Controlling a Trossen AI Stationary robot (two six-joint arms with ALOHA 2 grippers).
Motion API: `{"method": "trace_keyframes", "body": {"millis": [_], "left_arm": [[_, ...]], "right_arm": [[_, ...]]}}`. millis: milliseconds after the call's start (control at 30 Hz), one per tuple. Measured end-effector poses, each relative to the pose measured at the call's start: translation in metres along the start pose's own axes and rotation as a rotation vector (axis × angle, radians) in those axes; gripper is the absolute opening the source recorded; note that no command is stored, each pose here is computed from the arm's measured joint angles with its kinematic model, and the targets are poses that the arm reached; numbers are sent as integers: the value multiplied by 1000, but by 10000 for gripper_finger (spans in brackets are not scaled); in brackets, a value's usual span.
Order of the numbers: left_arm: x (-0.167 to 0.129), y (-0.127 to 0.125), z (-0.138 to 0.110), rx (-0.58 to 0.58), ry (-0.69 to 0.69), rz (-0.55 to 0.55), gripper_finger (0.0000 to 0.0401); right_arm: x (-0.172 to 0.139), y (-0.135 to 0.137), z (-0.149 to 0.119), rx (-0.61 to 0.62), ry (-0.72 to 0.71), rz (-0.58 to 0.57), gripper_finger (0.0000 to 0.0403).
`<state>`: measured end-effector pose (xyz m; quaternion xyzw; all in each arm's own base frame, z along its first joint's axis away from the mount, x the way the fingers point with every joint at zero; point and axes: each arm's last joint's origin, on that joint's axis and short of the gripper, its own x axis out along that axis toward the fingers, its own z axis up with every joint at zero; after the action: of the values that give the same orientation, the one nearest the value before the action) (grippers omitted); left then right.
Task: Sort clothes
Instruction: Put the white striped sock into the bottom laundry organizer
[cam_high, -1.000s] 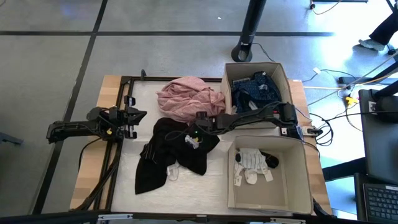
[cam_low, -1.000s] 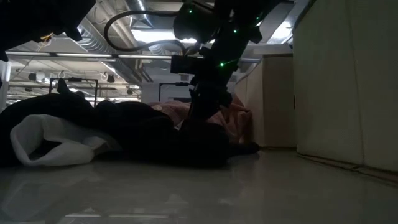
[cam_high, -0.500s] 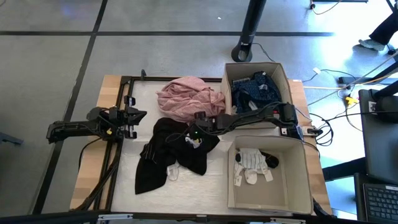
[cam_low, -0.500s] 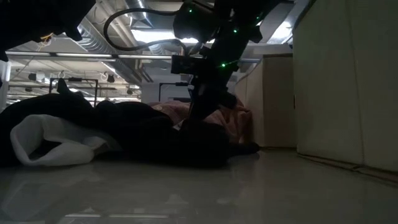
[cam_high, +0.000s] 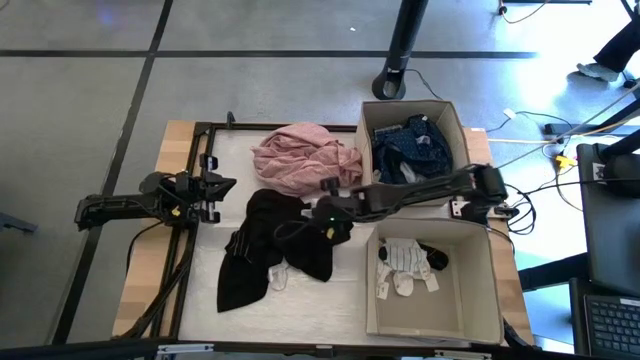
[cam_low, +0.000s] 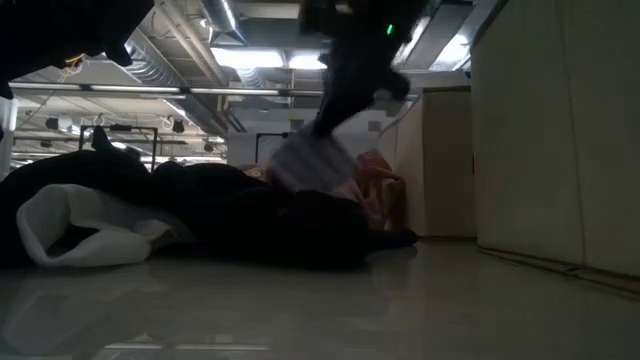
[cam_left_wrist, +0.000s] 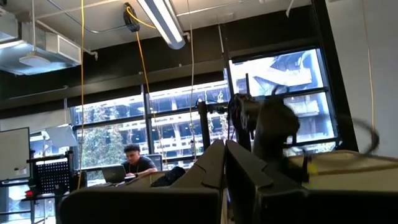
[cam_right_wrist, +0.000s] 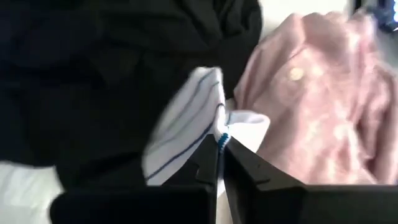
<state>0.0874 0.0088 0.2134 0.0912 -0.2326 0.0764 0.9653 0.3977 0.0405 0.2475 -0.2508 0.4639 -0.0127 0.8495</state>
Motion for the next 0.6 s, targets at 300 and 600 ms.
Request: {"method": "trace_keyframes", "body": {"millis": [300, 600], "left_arm": [[0, 0, 0, 0, 2, 0, 5], [0, 0, 0, 0, 3, -1, 5]], "right_arm": [[-77, 0, -1, 30, -77, -33, 13], [-154, -4, -18, 131, -171, -37, 15]]}}
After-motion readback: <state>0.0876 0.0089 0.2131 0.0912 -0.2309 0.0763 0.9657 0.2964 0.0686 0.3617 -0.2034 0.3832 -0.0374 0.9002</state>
